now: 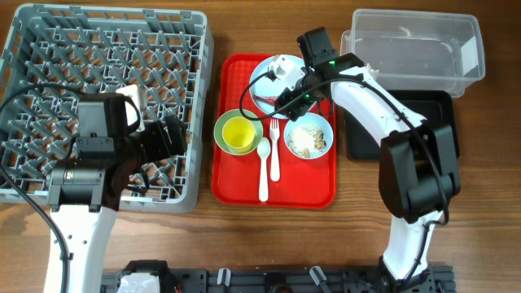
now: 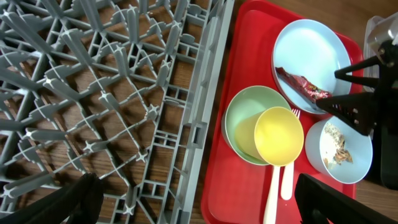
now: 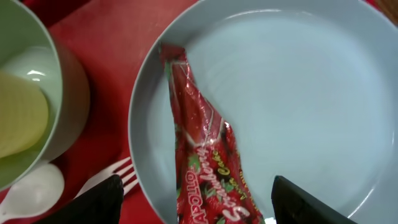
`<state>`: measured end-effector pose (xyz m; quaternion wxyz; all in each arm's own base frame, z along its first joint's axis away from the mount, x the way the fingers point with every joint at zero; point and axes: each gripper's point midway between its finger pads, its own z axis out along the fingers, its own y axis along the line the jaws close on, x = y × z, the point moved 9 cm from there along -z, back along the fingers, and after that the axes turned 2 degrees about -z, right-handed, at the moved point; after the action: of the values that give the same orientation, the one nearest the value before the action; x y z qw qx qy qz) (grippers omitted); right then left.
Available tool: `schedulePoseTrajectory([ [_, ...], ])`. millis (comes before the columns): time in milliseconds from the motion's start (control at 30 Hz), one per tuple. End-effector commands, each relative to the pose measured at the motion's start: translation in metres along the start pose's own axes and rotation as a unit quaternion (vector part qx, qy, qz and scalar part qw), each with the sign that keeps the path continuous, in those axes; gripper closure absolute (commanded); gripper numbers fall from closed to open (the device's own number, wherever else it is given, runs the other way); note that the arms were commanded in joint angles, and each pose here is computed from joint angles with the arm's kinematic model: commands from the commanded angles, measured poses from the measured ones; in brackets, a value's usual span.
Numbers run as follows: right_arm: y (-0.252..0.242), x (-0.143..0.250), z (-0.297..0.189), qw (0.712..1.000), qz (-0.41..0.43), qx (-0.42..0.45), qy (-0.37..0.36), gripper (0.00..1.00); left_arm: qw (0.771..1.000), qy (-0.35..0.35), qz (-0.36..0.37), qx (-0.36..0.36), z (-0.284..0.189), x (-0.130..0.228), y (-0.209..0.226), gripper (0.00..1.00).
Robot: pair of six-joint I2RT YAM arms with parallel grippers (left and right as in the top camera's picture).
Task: Sort waste into correct bins and load items into the dishwasher rack
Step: 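Return the right gripper to the plate and grasp the red wrapper, then carry the red wrapper to the clear bin and drop it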
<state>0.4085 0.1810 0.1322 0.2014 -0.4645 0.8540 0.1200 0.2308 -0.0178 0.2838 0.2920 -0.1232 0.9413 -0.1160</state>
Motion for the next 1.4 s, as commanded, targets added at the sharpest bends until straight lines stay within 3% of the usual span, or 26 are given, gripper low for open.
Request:
schedulePoseTrajectory([
  [0, -0.001, 0.003, 0.016, 1.0, -0.003, -0.004, 0.008, 0.24, 1.0, -0.005, -0.004, 0.01, -0.004, -0.003, -0.004, 0.0],
  [467, -0.008, 0.004, 0.032, 1.0, 0.012, 0.011, 0.007, 0.31, 1.0, -0.005, -0.004, 0.01, -0.004, -0.003, -0.004, 0.0],
  [933, -0.002, 0.012, 0.049, 0.999, 0.01, 0.005, 0.03, 0.32, 1.0, -0.005, -0.003, 0.01, -0.004, -0.003, -0.004, 0.0],
  [1200, -0.002, 0.012, 0.054, 0.999, 0.033, 0.004, 0.031, 0.56, 1.0, -0.005, -0.003, 0.01, -0.004, -0.003, -0.004, 0.0],
  [1300, -0.004, 0.012, 0.053, 0.998, 0.058, 0.016, 0.033, 0.76, 1.0, -0.005, -0.003, 0.01, -0.004, -0.003, -0.004, 0.0],
  [1367, -0.007, 0.011, 0.049, 0.995, 0.087, 0.035, 0.035, 0.96, 1.0, -0.005, -0.003, 0.01, -0.004, -0.003, -0.004, 0.0],
])
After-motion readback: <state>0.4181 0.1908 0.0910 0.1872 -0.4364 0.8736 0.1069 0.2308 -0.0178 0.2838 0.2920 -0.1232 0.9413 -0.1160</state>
